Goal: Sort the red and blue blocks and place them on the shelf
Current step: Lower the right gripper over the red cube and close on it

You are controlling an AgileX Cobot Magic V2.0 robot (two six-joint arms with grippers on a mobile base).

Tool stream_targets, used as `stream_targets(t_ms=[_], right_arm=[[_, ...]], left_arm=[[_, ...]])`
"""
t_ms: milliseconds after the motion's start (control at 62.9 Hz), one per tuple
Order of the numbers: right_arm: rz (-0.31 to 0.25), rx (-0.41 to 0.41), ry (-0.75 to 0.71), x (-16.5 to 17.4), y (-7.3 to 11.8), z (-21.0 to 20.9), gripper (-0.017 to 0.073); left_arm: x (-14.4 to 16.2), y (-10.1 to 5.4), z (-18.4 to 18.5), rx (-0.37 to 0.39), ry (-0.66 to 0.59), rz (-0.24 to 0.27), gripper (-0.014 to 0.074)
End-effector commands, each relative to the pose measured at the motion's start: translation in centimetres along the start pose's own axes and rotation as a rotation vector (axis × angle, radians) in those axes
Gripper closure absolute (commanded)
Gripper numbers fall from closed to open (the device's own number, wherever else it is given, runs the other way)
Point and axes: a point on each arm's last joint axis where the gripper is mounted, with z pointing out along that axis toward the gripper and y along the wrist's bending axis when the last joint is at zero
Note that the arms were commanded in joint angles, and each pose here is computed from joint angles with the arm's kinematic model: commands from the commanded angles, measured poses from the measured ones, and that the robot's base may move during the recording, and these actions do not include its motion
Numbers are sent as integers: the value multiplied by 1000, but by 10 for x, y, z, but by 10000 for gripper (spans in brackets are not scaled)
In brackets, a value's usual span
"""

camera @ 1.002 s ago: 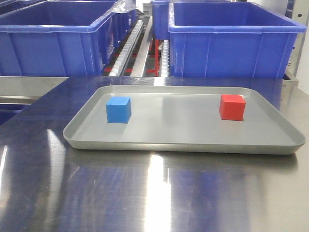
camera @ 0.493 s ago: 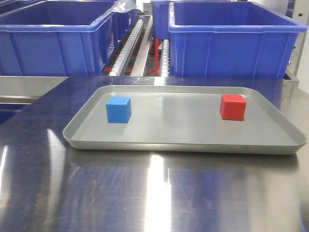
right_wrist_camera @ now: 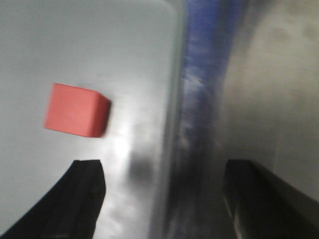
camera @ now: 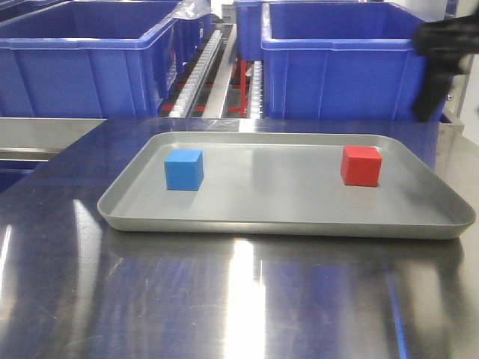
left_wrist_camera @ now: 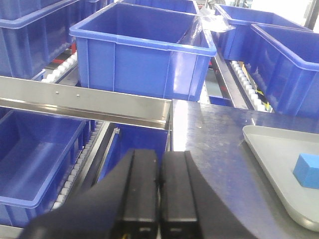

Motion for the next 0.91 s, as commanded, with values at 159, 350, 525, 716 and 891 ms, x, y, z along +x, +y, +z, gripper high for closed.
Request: stream_targets(t_ms=[159,350,525,716,891], right_arm=[[-89,-75,-43,-25,42,15,-43],[-97,-91,3,-29,54,37,-43],[-97,-85,33,-31,55,51,-43],[-97,-84,40,-34,56,58,-43],[-97,-79,60,-31,56,65,-43]], left_arm=[[-1,0,-1,14,-80,0,460],[-1,0,-1,14,-80,0,460],[-1,0,-1,14,-80,0,460],[-1,0,-1,14,-80,0,460],[-1,0,-1,14,-80,0,460]])
